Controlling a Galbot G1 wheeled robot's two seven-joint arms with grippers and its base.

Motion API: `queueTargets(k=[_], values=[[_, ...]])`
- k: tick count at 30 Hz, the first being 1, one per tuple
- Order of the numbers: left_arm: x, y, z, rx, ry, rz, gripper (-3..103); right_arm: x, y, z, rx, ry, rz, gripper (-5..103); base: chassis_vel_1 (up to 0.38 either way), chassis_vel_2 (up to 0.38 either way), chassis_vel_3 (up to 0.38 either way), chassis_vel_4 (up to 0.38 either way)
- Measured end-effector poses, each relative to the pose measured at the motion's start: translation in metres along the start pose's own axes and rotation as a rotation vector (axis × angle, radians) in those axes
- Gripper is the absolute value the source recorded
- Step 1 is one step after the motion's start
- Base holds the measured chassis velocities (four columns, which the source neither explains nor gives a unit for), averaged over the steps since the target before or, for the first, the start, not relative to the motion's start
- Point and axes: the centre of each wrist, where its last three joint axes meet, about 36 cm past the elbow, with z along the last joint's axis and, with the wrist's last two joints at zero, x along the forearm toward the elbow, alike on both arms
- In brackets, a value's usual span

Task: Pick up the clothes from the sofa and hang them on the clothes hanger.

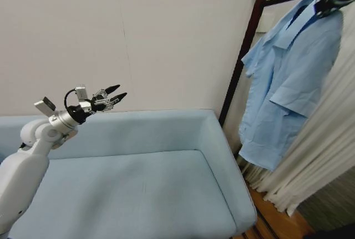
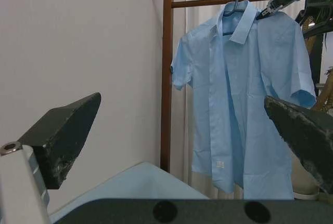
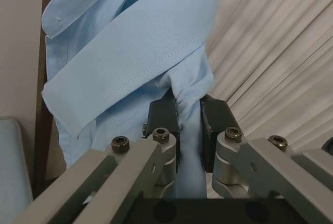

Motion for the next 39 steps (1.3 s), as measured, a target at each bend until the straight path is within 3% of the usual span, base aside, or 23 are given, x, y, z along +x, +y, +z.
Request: queueTargets(k=[18,39], values=[[0.0,0.0,0.005,0.01,0.008,0.006,100,0.004,0.015,-0.009,-0.029,0.026,-0.043,8,0.0,0.0,0.0,0.0],[0.001,0.004,0.022,0.035,0.011,0.029,100,-0.005,0.011,-0.028,-0.062,0.05,0.038,8,0.0,0.0,0.0,0.0]])
